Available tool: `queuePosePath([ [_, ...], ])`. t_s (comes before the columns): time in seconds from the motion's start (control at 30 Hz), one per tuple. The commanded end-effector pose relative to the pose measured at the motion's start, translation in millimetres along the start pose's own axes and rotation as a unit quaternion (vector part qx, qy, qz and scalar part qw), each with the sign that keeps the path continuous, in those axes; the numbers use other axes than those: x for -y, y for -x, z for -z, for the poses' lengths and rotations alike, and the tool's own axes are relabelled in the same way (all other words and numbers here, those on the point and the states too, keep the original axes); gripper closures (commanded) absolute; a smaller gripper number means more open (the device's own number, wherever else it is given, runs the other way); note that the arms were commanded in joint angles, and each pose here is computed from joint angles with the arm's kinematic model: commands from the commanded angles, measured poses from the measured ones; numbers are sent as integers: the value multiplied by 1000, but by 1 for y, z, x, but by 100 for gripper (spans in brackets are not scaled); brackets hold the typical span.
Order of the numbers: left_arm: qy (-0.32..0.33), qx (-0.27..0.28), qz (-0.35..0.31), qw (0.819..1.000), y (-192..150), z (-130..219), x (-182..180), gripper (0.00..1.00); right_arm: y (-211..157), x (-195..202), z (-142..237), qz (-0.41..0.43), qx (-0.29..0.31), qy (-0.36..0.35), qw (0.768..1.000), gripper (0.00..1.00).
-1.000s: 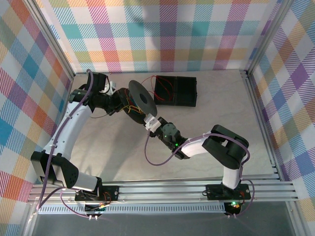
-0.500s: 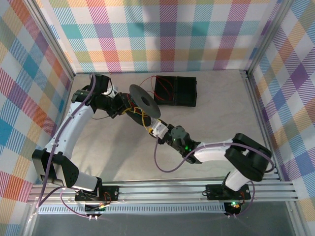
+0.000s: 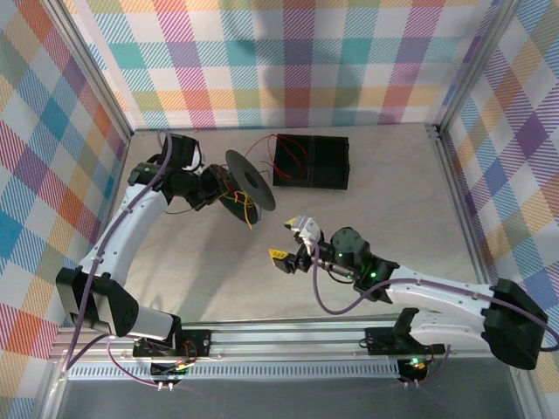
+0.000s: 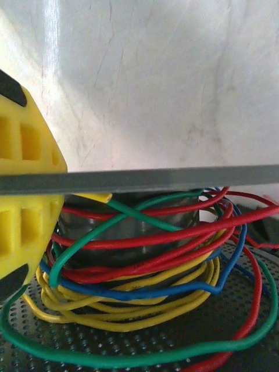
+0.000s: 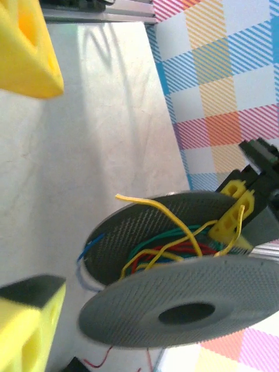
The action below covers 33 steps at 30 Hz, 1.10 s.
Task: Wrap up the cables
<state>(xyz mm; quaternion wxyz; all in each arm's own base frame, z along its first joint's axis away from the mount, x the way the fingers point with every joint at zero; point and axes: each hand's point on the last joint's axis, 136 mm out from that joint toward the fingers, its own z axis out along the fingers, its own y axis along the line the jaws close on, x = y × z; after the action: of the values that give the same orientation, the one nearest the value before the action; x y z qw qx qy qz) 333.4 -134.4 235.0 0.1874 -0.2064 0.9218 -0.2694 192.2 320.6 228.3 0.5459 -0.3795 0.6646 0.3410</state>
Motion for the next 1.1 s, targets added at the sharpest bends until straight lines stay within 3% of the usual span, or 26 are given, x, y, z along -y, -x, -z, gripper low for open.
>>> queuePosePath([
  [0.0, -9, 82, -37, 996, 14, 40, 5, 100, -10, 6, 4, -107, -70, -14, 992, 10],
  [0.03, -4, 96, -41, 995, 13, 49, 1, 100, -9, 9, 4, -128, -81, -15, 988, 1],
  [0.17, 33, 149, -52, 987, 7, 78, -23, 100, 6, 21, 9, -178, -109, -32, 977, 1],
  [0.27, 42, 187, -60, 980, 2, 101, -34, 100, 23, 42, 18, -208, -140, -86, 964, 1],
  [0.37, 63, 211, -68, 973, -2, 117, -45, 100, 22, 65, 29, -237, -206, -161, 936, 1],
  [0.47, 87, 212, -74, 971, -6, 123, -56, 100, 28, 74, 31, -261, -225, -192, 919, 1],
  [0.67, 104, 175, -80, 976, -13, 100, -67, 100, 43, 78, 14, -248, -201, -157, 935, 1],
  [0.87, 114, 145, -97, 978, -14, 64, -67, 100, 34, 118, -10, -288, -227, -141, 919, 1],
  [1.07, 117, 132, -149, 973, -17, 44, -41, 100, 22, 147, -24, -299, -277, -171, 897, 3],
])
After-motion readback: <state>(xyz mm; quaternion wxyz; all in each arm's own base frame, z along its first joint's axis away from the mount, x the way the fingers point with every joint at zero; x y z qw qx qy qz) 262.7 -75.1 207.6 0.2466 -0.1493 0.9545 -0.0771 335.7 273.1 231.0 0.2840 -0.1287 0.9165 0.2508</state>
